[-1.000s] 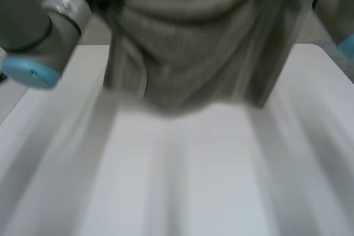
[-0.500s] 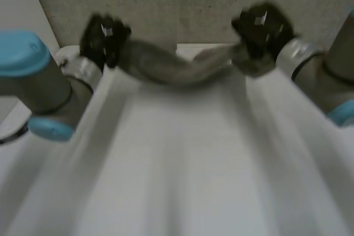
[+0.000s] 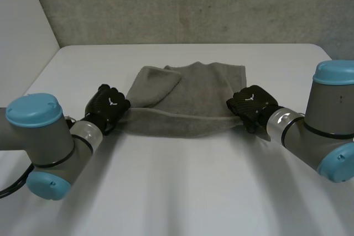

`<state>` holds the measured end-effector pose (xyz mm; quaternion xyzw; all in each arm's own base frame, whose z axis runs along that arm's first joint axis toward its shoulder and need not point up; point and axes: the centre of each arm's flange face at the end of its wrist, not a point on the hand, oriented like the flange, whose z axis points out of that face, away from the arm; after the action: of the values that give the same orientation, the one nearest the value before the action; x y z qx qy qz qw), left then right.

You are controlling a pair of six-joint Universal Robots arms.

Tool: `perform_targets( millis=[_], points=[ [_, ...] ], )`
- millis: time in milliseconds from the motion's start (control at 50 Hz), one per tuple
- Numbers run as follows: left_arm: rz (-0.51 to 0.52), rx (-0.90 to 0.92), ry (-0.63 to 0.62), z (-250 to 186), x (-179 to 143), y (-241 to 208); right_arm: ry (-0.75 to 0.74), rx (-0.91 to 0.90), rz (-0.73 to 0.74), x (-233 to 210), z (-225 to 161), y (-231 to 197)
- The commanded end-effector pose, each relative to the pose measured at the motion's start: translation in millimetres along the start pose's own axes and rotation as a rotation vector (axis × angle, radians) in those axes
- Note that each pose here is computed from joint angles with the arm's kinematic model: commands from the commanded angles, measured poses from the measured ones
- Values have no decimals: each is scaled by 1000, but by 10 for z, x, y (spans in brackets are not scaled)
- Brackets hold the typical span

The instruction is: Fold the towel.

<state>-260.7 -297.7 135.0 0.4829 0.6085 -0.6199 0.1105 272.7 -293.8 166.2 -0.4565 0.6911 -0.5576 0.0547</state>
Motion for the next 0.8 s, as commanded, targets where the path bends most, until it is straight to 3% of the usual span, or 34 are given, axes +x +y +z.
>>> perform_targets(
  millis=[20,320,680,800],
  points=[
    [-8,-10,-3,-16,3,13,-16,-23,12,-57,-25,85],
    [-15,-31,-56,-85,-194,50,63,-36,57,12,-55,95],
    [-32,-58,-48,-194,-201,94,100,-6,104,88,-154,-36],
    [-9,33,-141,-317,-498,-227,175,102,61,310,-370,-431]
  ],
)
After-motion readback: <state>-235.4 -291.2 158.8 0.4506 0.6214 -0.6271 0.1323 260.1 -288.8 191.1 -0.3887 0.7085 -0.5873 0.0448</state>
